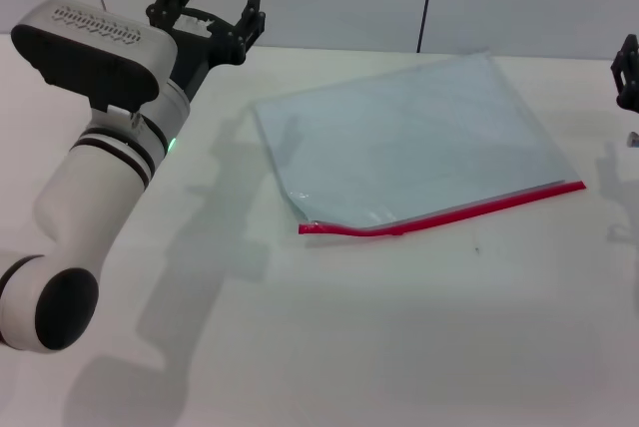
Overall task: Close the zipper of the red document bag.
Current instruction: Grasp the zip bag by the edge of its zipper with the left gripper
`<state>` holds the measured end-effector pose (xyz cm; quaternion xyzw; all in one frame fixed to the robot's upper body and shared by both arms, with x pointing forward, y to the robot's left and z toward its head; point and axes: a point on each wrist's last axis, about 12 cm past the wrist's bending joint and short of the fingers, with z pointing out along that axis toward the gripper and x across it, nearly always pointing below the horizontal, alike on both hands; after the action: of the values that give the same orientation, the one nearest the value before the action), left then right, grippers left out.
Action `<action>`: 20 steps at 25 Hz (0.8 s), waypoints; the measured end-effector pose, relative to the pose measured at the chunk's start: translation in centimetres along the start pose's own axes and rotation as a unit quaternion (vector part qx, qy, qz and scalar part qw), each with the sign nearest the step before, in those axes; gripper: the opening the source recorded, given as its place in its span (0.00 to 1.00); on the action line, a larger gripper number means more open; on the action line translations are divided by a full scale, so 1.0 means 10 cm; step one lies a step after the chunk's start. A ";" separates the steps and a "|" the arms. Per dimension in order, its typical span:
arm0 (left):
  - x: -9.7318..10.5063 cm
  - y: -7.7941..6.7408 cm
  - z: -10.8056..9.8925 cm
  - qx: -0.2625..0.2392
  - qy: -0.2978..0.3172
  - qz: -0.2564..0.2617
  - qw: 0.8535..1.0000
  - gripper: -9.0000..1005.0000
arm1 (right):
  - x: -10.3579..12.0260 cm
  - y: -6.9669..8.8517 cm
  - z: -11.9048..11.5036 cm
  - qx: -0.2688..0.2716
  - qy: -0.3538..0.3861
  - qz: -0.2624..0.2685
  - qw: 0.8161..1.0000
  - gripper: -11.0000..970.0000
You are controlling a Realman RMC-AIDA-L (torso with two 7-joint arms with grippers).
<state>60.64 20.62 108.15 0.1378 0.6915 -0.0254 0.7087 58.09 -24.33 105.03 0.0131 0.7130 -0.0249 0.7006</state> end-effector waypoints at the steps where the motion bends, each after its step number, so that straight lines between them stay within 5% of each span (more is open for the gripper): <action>1: 0.00 0.00 0.00 0.000 0.000 -0.001 1.000 0.79 | 0.00 0.00 0.00 0.000 0.000 0.001 1.000 0.67; 20: -0.01 -0.08 0.08 0.032 0.030 0.014 0.999 0.79 | 0.04 -0.03 0.02 0.002 0.017 0.000 1.000 0.67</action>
<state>61.28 19.64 108.09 0.1706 0.7096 -0.0330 0.6828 58.31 -24.68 104.63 0.0152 0.7249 -0.0264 0.6882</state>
